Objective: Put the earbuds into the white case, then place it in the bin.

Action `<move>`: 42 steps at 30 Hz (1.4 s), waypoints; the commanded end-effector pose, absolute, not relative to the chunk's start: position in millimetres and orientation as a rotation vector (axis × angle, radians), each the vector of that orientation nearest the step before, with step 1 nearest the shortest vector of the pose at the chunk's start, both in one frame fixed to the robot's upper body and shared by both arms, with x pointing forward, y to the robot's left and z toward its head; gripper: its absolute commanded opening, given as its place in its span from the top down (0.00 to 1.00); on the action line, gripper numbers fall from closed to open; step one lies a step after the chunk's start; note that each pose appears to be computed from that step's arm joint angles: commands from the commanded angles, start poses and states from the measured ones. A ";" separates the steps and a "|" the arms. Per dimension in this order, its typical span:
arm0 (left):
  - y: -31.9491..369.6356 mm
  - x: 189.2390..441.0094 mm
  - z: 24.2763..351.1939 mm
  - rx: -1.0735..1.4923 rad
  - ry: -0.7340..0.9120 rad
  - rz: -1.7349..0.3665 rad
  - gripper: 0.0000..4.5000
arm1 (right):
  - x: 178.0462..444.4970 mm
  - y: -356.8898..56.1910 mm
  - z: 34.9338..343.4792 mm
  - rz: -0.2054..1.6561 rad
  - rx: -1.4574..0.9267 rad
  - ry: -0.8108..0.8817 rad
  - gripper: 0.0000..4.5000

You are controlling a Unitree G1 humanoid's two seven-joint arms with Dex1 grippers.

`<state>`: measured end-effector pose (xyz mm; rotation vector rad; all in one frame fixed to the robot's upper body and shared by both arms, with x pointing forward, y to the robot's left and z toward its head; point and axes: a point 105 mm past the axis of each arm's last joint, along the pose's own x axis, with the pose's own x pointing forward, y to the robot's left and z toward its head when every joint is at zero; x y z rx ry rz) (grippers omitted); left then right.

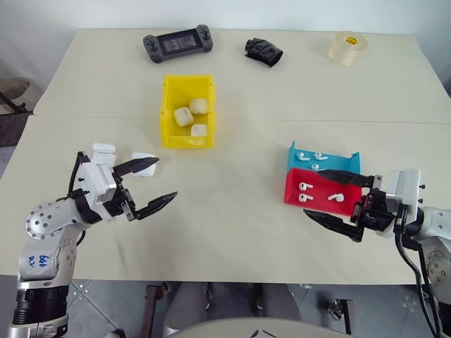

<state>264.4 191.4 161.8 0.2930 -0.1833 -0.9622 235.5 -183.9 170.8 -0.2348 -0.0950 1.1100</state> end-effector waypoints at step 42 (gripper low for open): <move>211.2 311.3 144.9 0.045 0.587 -0.150 0.01 | 230.8 -132.8 183.7 1.264 -0.219 -0.273 0.00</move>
